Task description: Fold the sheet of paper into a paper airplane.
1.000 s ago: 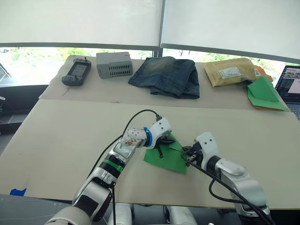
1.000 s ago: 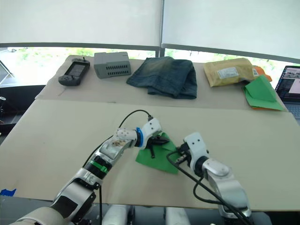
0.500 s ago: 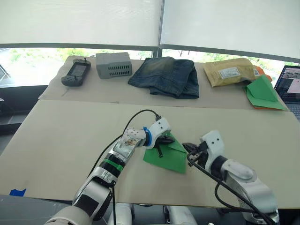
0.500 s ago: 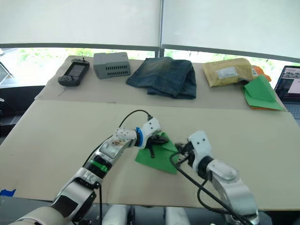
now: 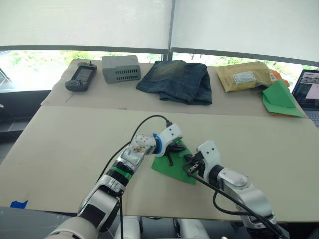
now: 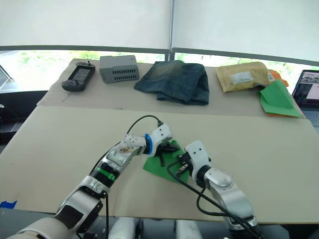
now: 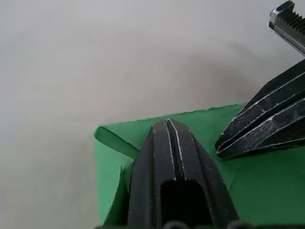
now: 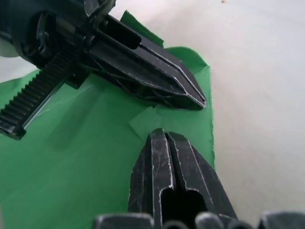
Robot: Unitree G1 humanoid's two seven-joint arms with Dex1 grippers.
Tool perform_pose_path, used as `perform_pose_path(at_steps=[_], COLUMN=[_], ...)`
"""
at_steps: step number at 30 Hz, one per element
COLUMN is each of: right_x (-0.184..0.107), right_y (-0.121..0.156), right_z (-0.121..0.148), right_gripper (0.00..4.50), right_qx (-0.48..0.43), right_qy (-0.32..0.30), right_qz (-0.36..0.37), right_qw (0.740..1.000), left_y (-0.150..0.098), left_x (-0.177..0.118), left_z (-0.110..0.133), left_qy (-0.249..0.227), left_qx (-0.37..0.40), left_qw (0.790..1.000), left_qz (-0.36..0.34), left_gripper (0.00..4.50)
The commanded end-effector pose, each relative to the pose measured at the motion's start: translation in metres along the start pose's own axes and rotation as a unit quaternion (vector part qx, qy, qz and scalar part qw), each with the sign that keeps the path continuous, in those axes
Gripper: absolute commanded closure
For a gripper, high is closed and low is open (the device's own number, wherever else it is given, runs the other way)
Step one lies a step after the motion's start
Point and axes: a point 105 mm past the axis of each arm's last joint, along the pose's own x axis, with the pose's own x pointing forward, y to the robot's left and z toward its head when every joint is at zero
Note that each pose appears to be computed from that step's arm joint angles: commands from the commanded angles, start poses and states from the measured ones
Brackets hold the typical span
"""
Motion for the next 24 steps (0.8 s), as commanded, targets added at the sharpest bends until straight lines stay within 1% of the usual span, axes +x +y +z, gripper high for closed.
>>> perform_pose_path(at_steps=[1,3,5,11,17,19,21,24], right_x=[-0.001,-0.001,-0.002,-0.001,0.000,0.000,0.000,-0.001], right_y=[0.004,0.009,0.009,0.009,0.012,0.011,0.011,0.010], right_z=[-0.022,-0.030,-0.032,-0.034,-0.036,-0.036,-0.036,-0.036], right_gripper=[4.45,4.45,4.45,4.45,4.45,4.45,4.45,4.45], right_qx=[0.019,0.034,0.041,0.045,0.051,0.052,0.052,0.047], right_qy=[0.049,0.065,0.070,0.078,0.082,0.083,0.085,0.087], right_qz=[0.002,0.004,0.000,-0.002,-0.001,-0.001,-0.002,-0.003], right_qw=[0.999,0.997,0.997,0.996,0.995,0.995,0.995,0.995], left_y=[-0.003,-0.007,-0.010,-0.016,-0.018,-0.018,-0.014,0.004], left_x=[0.006,0.010,0.013,0.022,0.022,0.023,0.025,0.026], left_z=[0.008,0.017,0.020,0.013,0.020,0.014,0.009,0.012], left_qy=[-0.007,-0.019,-0.022,0.002,-0.018,-0.001,0.009,0.010], left_qx=[-0.004,-0.004,-0.007,0.013,0.013,0.025,0.023,0.019], left_qw=[1.000,1.000,0.999,0.999,0.999,0.999,0.999,1.000], left_qz=[-0.005,-0.016,-0.024,-0.031,-0.038,-0.042,-0.030,0.021], left_gripper=[4.50,4.50,4.50,4.50,4.50,4.50,4.50,4.50])
